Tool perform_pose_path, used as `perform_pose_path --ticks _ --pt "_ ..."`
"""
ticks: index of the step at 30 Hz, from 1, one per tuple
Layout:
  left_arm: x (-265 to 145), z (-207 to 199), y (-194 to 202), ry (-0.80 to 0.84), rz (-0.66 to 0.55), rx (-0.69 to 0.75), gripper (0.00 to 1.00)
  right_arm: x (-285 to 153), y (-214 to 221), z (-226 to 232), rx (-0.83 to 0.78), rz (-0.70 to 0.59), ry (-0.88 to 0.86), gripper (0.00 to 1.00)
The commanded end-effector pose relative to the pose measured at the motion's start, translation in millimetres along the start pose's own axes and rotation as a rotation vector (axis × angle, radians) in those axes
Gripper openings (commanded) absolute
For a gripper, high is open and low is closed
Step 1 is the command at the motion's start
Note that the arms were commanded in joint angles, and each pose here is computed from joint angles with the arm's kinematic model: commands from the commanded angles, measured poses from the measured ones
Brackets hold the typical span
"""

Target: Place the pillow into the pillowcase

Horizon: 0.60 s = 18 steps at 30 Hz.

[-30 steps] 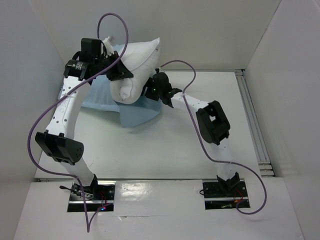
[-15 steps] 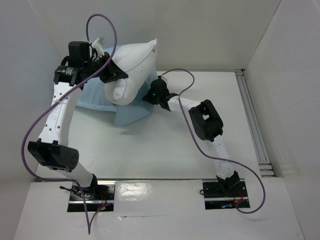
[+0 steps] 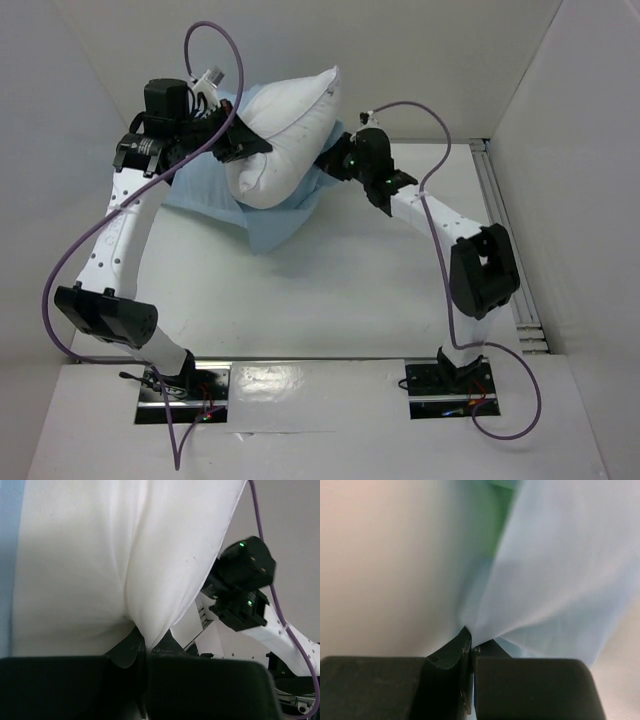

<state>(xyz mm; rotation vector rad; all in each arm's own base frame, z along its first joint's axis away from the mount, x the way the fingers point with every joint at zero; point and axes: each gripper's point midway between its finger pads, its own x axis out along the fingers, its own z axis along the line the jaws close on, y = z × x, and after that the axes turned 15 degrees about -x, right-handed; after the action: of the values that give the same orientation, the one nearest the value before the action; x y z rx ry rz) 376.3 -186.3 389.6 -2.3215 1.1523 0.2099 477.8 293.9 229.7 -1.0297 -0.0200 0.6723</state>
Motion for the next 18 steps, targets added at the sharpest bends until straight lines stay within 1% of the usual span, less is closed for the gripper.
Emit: perform_pose_path --ticks 1,2,3,4,5,6,7,9,10,11,12,13,14,15,16,17,18 --pt "-4.7 -43.7 -13.5 0.123 -0.078 0.081 0.0 -72.7 -110.6 68.9 -0.124 -0.262 -0.096 0.0" --pt "1.7 -45.6 -4.2 0.138 -0.036 0.098 0.0 -75.8 -107.4 59.9 -0.13 -0.26 -0.054 0.0" --pt "12.5 -46.0 3.4 0.153 0.012 0.107 0.06 -78.4 -100.1 52.4 -0.127 -0.244 -0.028 0.0" --pt "15.6 -53.7 16.3 0.196 0.081 0.137 0.39 -81.8 -94.5 34.6 -0.121 -0.229 0.007 0.0" --pt "22.5 -58.2 30.3 0.214 0.138 0.15 0.52 -88.3 -66.1 9.9 -0.112 -0.167 0.057 0.0" --pt "26.8 -53.2 40.7 0.198 0.189 0.137 0.63 -92.8 -52.0 -7.1 -0.091 -0.136 0.092 0.0" --pt "32.4 -55.9 52.6 0.221 0.244 0.168 0.85 -103.9 -22.8 -39.3 -0.074 -0.077 0.157 0.0" --pt "30.7 -56.0 63.8 0.235 0.298 0.183 0.96 -116.6 9.2 -72.6 -0.082 0.003 0.24 0.0" --pt "33.6 -55.5 73.1 0.256 0.342 0.2 1.0 -124.7 20.3 -93.7 -0.092 0.036 0.296 0.01" --pt "36.5 -53.3 75.3 0.267 0.362 0.208 0.99 -136.6 50.2 -117.4 -0.079 0.129 0.36 0.09" --pt "38.3 -51.1 82.4 0.269 0.394 0.207 0.94 -145.5 58.3 -127.6 -0.077 0.154 0.387 0.21" --pt "37.4 -48.0 84.8 0.258 0.404 0.206 0.82 -155.1 61.9 -145.2 -0.063 0.168 0.431 0.31" --pt "41.3 -44.7 86.1 0.264 0.419 0.211 0.68 -168.7 73.9 -154.7 -0.059 0.199 0.459 0.56" --pt "46.2 -40.5 86.2 0.256 0.427 0.202 0.23 -176.0 76.6 -161.2 -0.052 0.203 0.483 0.67" --pt "47.1 -36.1 88.6 0.247 0.436 0.198 0.11 -182.8 78.7 -166.8 -0.045 0.208 0.507 0.73" --pt "56.3 -27.7 92.0 0.221 0.446 0.186 0.04 -195.3 77.9 -175.6 -0.033 0.214 0.556 0.75" --pt "66.6 -16.9 88.4 0.18 0.431 0.177 0.0 -201.4 84.9 -183.3 -0.024 0.238 0.587 0.75"
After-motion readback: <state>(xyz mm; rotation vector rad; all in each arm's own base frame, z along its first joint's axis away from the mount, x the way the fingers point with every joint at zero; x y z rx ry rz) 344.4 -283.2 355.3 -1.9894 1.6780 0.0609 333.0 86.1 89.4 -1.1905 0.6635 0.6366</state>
